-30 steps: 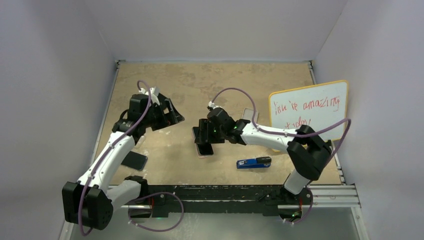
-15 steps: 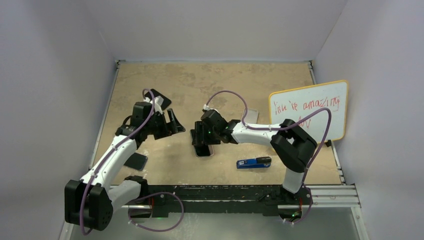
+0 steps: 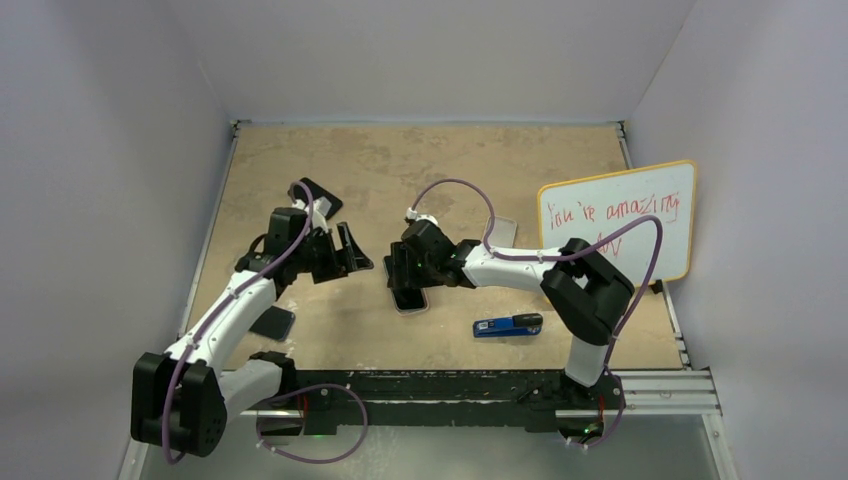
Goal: Put the phone into the phone case
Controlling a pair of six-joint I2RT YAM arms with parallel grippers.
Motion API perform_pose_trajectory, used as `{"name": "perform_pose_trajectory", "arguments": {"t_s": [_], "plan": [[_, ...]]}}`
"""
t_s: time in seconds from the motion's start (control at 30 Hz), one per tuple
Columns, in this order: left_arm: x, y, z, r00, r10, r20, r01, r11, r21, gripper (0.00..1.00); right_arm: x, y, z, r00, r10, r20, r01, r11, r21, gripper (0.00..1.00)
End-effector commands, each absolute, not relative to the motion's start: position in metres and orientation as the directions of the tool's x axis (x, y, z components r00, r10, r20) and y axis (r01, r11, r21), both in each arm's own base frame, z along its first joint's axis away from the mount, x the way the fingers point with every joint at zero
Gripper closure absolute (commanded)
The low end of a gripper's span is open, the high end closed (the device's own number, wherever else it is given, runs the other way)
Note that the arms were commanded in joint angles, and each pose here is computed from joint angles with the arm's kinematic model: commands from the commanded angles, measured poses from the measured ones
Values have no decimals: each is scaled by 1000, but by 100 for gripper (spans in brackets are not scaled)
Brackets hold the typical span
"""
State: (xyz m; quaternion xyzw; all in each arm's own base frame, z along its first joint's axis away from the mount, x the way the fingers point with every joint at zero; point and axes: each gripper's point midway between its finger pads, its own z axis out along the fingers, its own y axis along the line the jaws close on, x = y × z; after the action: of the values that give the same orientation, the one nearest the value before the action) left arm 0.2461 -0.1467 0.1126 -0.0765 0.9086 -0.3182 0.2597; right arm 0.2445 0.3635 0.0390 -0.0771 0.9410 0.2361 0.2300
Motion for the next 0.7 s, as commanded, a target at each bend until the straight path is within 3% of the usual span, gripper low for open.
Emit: {"name": "perform_pose_trajectory", "arguments": {"t_s": [0.0, 0.33, 0.67], "plan": [[248, -151, 115, -849, -307, -430, 47, 766, -641, 24, 256, 373, 58, -844, -27, -535, -291, 861, 417, 31], [242, -155, 101, -872, -301, -386, 33, 750, -660, 27, 260, 375, 50, -827, -44, -560, -320, 856, 405, 35], [240, -157, 98, -875, -302, -378, 31, 745, -667, 28, 258, 372, 60, -825, -35, -565, -320, 852, 414, 15]]}}
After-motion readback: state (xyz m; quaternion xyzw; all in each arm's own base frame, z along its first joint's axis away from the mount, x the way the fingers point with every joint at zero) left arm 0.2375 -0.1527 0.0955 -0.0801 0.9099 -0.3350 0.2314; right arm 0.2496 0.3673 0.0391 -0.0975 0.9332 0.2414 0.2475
